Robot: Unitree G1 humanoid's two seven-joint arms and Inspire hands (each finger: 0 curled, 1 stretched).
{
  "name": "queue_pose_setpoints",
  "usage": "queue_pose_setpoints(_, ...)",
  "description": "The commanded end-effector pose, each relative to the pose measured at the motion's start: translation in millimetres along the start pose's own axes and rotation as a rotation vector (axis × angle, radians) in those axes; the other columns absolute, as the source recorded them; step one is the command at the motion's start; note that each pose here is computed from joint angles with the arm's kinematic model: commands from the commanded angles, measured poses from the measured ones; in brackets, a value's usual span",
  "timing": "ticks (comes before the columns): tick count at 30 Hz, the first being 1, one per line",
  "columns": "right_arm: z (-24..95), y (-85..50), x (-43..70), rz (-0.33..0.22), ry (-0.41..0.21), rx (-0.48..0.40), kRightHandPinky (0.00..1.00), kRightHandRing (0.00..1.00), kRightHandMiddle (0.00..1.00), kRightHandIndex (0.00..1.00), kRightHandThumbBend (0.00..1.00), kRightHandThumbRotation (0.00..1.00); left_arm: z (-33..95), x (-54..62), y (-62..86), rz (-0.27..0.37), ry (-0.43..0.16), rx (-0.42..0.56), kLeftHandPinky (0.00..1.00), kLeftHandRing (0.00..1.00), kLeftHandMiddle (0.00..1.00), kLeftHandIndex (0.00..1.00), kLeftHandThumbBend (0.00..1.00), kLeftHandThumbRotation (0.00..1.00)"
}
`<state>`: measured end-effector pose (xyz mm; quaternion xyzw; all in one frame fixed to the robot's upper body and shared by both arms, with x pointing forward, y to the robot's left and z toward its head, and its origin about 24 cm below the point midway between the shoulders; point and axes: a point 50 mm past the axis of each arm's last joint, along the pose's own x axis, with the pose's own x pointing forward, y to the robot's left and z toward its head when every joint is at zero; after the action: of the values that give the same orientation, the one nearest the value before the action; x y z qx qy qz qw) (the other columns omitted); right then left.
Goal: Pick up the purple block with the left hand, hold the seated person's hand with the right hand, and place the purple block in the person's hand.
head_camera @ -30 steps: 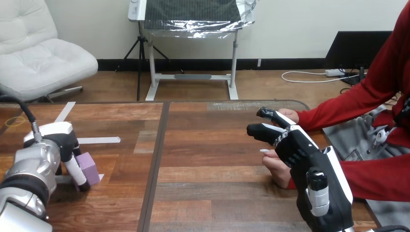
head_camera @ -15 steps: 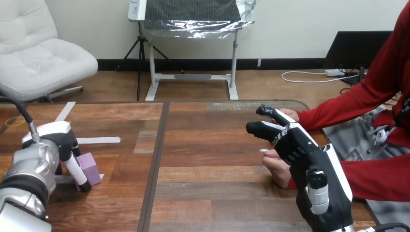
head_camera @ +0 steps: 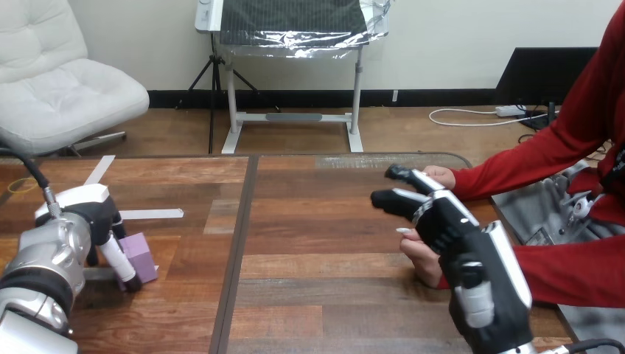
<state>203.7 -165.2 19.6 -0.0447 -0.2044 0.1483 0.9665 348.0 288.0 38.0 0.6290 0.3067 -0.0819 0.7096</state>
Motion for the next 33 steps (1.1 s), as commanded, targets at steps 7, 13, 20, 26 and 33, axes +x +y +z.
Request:
queue_pose_setpoints(7,4.2,-29.6,30.5,0.086,0.054,-0.261,0.84,0.81,0.81,0.86,0.95,0.9,8.8,-5.8,29.7,0.133,-0.132,-0.112,0.33,0.41,0.47,0.44,0.79,0.0)
queue_pose_setpoints(13,7.0,-43.0,39.3,0.095,0.079,-0.351,0.83,0.81,0.82,0.86,0.92,0.74,13.2,-9.4,35.3,0.155,-0.189,-0.152,0.3,0.38,0.44,0.44,0.77,0.0)
queue_pose_setpoints(20,12.6,-59.3,47.9,0.107,0.102,-0.441,0.82,0.83,0.84,0.87,0.84,0.64,17.3,-17.1,40.5,0.193,-0.272,-0.201,0.28,0.36,0.42,0.43,0.77,0.0)
queue_pose_setpoints(26,19.9,-77.2,57.8,0.106,0.112,-0.541,0.76,0.8,0.82,0.85,0.88,0.6,19.2,-29.5,45.2,0.25,-0.36,-0.273,0.3,0.37,0.43,0.43,0.79,0.0)
queue_pose_setpoints(33,26.6,-92.8,65.7,0.103,0.134,-0.607,0.67,0.77,0.8,0.84,0.95,0.6,19.8,-45.1,46.6,0.316,-0.435,-0.345,0.33,0.38,0.43,0.43,0.81,0.0)
